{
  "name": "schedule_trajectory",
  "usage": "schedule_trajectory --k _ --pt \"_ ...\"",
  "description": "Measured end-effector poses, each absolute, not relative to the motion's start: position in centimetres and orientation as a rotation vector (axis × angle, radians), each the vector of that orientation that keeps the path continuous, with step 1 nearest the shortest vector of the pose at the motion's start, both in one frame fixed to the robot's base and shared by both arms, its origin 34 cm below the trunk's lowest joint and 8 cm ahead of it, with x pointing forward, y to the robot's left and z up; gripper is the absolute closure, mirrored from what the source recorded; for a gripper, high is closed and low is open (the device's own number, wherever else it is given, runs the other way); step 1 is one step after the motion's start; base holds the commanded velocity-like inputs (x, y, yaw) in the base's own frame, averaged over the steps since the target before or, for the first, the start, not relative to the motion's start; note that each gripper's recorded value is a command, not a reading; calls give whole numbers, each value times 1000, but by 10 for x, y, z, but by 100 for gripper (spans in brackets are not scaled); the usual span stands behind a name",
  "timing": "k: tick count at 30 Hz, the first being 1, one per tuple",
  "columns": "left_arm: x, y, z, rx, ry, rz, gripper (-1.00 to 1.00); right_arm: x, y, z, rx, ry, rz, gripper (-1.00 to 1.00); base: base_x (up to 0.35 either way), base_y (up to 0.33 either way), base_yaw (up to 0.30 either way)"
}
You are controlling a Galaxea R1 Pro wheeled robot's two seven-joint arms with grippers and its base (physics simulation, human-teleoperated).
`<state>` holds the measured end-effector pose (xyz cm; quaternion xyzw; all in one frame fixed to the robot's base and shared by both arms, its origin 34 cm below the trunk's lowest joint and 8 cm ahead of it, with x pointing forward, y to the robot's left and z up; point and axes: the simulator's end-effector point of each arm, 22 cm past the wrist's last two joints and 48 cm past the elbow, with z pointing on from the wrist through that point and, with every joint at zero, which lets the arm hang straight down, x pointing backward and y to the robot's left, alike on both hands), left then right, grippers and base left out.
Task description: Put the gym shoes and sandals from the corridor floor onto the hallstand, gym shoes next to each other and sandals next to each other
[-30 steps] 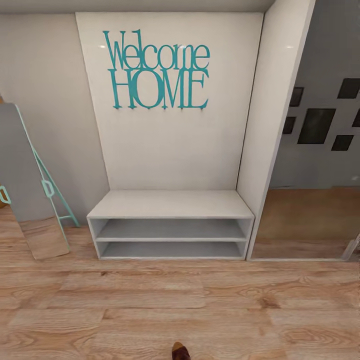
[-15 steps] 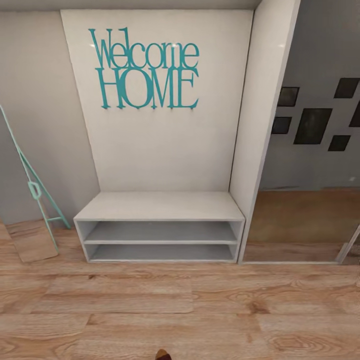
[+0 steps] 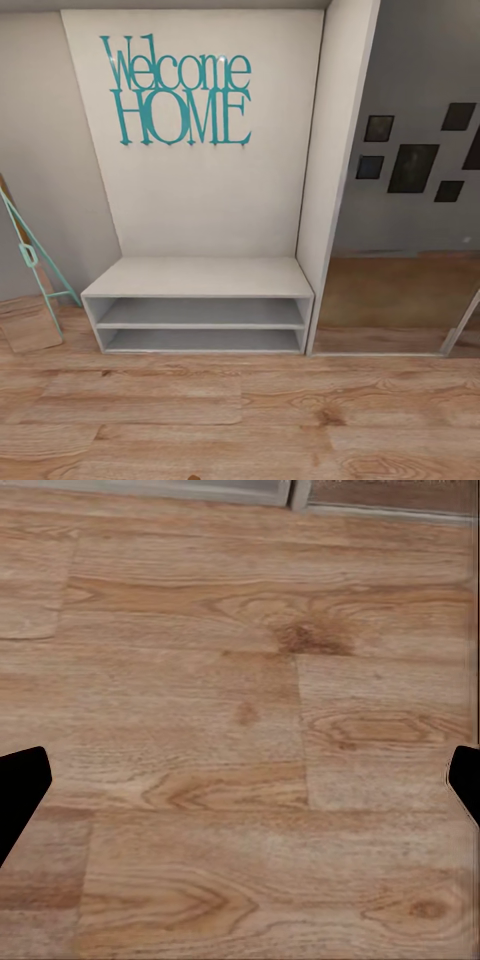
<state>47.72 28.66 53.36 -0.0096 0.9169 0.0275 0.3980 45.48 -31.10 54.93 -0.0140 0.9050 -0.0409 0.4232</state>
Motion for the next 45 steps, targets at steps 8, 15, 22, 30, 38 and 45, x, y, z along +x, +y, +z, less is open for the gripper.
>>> schedule_trajectory --k 8,15,22,30,38,45 --pt "477 289 534 -47 2321 71 -100 455 -310 549 -34 2265 -101 -100 46 -272 189" --pt "477 290 534 -62 2320 72 -100 455 -310 549 -33 2264 -100 -100 9 -273 262" --pt "477 291 534 -68 2319 73 -100 455 -310 549 -33 2264 -100 -100 1 -273 276" --pt "477 292 534 -70 2319 75 -100 455 -310 549 -33 2264 -100 -100 0 -273 279" --pt "477 295 534 -71 2317 80 -100 455 -309 549 -33 2264 -99 -100 31 -273 279" --pt "477 296 535 -71 2317 81 -100 455 -309 549 -32 2265 -99 -100 122 -263 279"
